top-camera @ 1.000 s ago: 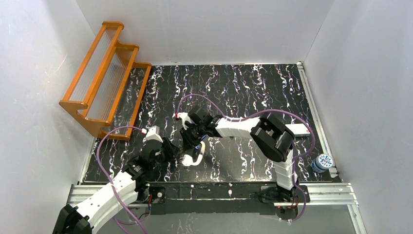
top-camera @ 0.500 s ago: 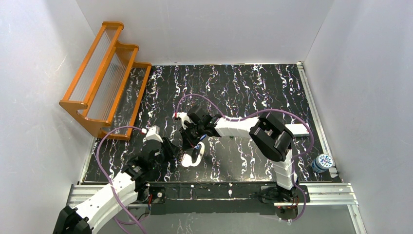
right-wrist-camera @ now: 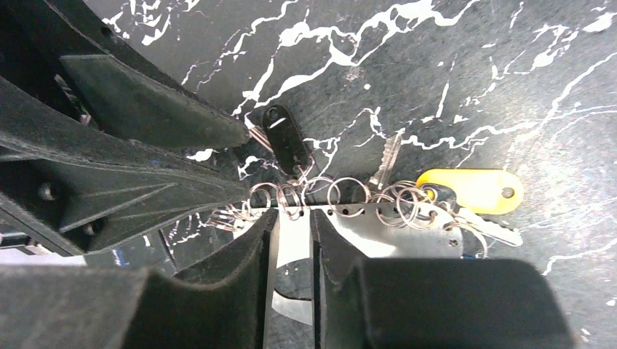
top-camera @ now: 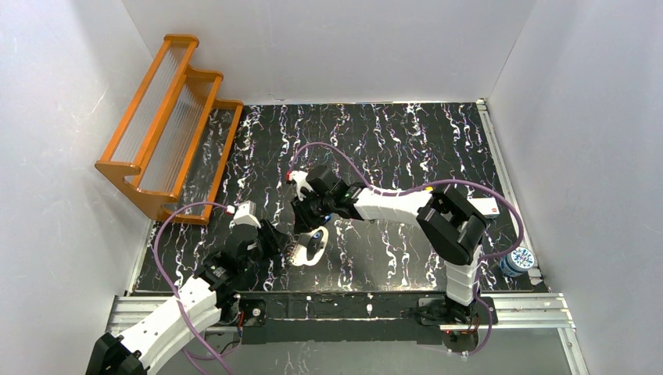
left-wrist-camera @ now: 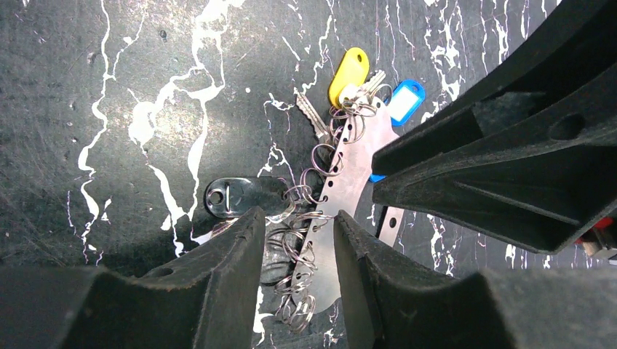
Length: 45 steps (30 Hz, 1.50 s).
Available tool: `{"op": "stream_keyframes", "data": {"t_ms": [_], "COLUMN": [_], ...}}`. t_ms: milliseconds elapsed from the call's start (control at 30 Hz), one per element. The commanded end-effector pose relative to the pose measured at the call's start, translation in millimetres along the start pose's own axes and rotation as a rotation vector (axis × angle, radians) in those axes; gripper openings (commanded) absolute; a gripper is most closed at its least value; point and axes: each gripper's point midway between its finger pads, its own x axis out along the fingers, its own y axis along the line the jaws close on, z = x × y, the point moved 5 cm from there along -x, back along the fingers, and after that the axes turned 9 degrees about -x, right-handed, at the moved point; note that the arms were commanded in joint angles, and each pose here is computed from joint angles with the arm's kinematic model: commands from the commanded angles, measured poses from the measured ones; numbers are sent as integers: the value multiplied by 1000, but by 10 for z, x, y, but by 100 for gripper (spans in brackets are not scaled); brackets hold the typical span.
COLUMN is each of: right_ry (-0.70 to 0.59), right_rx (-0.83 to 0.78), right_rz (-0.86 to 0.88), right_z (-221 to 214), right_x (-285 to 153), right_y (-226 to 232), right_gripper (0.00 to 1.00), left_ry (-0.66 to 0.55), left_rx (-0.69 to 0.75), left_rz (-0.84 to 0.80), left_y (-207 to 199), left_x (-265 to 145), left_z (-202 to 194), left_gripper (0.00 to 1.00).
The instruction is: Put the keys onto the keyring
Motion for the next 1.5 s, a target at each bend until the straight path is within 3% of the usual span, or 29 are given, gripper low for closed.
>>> {"op": "stream_keyframes", "data": {"t_ms": [0,700,1133,1267,1467], "right_ry": [-57,71,62,34,-3], "right_rx": [-24,7,6,-25,-75], "right_rz": [-30,52,11,75,140], "right_z": [146,-88,-37,2,21], "right_x": [-83,224,210,160,90], "right_y": [-4,-23,-58,37,145], "right_gripper": [32,33,11,13,29], "left_ry": [-3,-3,-3,-3,-5], "left_rx": [16,8,3,3,3], "left_rz": [0,12,16,13,13], "left_y": [-9,27,46,40,39], "left_x": [-21,-37,-32,-34,-35], "left_z": [14,0,-13,-10,-9], "left_gripper": [38,38,38,38,38]}}
